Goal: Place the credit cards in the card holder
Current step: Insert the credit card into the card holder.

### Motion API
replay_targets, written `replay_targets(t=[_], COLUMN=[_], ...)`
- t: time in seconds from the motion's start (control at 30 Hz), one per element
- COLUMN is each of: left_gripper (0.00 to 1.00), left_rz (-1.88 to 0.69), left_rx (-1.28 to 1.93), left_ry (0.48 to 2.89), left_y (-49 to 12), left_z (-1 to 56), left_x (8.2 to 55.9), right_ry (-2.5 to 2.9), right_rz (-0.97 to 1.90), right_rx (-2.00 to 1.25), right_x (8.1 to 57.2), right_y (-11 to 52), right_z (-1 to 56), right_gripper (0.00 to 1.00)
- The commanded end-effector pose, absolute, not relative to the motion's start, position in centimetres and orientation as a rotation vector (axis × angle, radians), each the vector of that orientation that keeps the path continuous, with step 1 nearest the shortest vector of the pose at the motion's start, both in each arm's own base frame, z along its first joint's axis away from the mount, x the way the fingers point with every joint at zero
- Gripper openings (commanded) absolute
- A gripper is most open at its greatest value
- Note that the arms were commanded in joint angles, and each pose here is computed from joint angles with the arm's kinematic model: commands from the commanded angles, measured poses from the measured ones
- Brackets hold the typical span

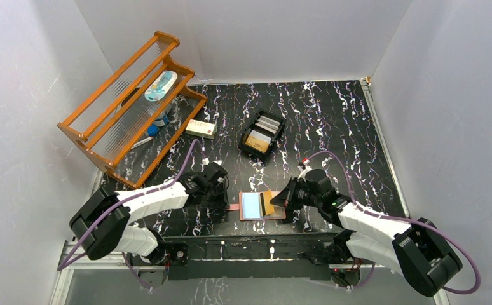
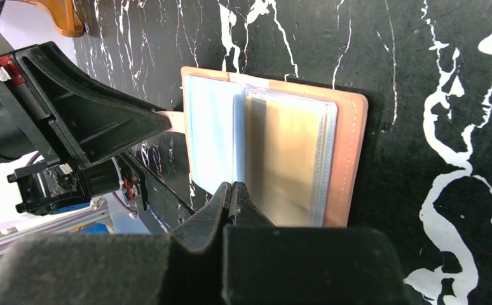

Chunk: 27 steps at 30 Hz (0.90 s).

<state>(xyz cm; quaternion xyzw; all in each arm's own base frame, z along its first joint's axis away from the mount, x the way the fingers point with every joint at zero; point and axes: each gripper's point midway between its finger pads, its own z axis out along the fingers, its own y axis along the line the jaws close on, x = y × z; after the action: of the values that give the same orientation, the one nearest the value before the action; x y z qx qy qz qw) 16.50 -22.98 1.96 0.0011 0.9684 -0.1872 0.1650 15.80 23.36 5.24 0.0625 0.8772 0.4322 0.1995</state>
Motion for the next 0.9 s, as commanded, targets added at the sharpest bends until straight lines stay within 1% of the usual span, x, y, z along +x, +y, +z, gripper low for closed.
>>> replay_targets(t=[0.0, 0.07, 0.17, 0.23, 0.3, 0.43, 0.53, 0.73, 0.87], left_gripper=[0.21, 0.30, 0.32, 0.37, 0.39, 0.41, 0.44, 0.44, 0.45], left_rz=[-0.540, -0.543, -0.576, -0.615, -0.659, -0.769, -0.794, -0.655, -0.592], left_rx=[-0.010, -0.023, -0.023, -0.029, -0.033, -0.004, 0.022, 0.039, 0.066], left_ry=[2.731, 2.731, 2.718, 2.696, 2.673, 2.640, 2.670, 2.794, 2.824], left_y=[-22.8, -22.9, -23.4, -24.0, -24.7, -26.3, -27.0, -25.9, -25.3], left_z=[4.6, 5.1, 6.1, 7.2, 8.2, 9.4, 8.4, 4.0, 2.4], left_x=[16.7, 16.7, 16.8, 17.1, 17.3, 17.4, 17.0, 16.2, 16.1], right_ry=[2.455, 2.467, 2.473, 2.466, 2.462, 2.466, 2.463, 2.449, 2.441], right_rz=[1.196, 1.190, 1.186, 1.189, 1.191, 1.197, 1.211, 1.235, 1.247], right_rx=[0.186, 0.187, 0.183, 0.174, 0.163, 0.152, 0.158, 0.153, 0.145], right_x=[15.8, 15.6, 15.6, 15.6, 15.7, 15.6, 15.6, 15.5, 15.6], right_y=[23.2, 23.1, 23.1, 23.2, 23.3, 23.4, 23.5, 23.6, 23.8], right_z=[5.4, 5.1, 4.7, 4.7, 4.6, 4.4, 4.3, 4.4, 4.6], right_gripper=[0.00, 0.00, 0.00, 0.00, 0.00, 0.00, 0.00, 0.00, 0.00])
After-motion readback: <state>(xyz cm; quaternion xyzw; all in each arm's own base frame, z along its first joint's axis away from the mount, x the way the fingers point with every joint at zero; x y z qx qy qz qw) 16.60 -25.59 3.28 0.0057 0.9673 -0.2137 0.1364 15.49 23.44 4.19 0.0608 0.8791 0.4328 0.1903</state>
